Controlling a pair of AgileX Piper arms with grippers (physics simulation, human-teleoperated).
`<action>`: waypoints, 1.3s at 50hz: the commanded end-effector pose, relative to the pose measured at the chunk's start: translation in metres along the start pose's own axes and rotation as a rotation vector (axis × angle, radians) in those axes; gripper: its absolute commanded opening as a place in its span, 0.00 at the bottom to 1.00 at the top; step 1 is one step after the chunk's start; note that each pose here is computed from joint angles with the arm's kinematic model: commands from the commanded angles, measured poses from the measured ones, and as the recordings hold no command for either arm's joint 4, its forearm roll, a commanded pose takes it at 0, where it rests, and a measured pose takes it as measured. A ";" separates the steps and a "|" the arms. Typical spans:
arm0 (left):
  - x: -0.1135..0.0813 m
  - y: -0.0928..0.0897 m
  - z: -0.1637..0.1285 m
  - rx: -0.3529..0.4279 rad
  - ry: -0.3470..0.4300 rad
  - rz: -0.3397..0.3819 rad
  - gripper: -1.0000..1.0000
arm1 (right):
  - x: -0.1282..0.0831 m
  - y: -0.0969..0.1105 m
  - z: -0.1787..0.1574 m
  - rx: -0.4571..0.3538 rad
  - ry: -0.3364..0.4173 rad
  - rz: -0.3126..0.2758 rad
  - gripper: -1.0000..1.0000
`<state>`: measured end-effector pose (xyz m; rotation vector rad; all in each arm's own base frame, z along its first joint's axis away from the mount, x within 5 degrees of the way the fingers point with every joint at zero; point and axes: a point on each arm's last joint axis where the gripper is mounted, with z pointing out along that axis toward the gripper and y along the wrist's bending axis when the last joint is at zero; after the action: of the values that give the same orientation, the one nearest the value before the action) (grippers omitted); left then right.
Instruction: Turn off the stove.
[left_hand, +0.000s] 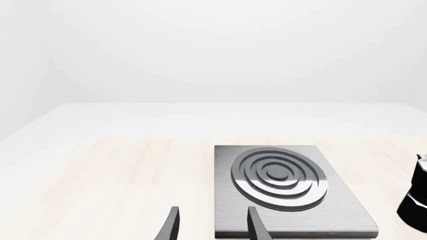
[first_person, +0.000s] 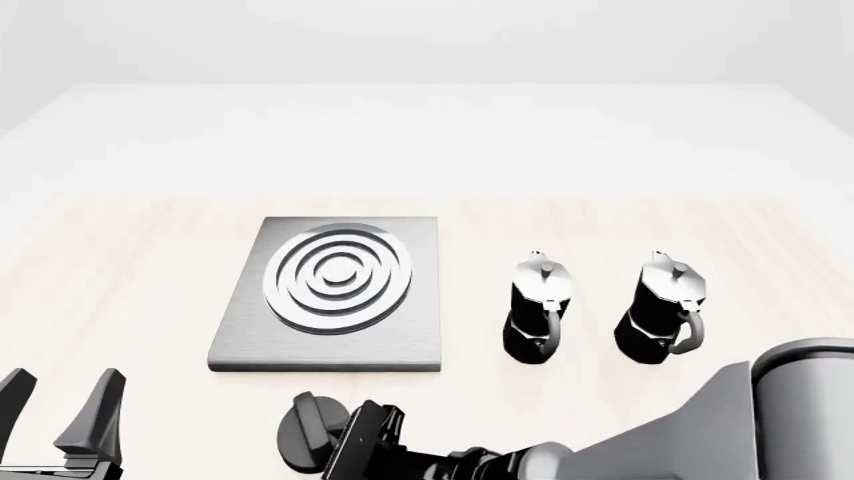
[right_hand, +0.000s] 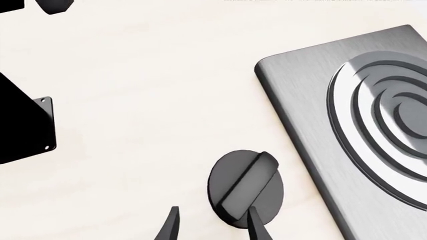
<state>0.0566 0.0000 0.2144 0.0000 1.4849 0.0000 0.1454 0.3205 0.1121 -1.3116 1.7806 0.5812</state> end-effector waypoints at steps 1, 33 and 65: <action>0.000 0.000 0.000 0.000 0.000 0.000 1.00 | -0.004 0.003 0.003 -0.008 -0.005 -0.007 1.00; 0.000 0.000 0.000 0.000 0.000 0.000 1.00 | -0.014 0.012 0.006 -0.030 -0.016 -0.026 1.00; 0.000 0.000 0.000 0.000 0.000 0.000 1.00 | -0.007 0.002 -0.027 -0.006 -0.018 -0.018 1.00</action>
<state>0.0566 0.0000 0.2144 0.0000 1.4849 0.0000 0.1365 0.3155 0.1279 -1.3305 1.7524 0.5898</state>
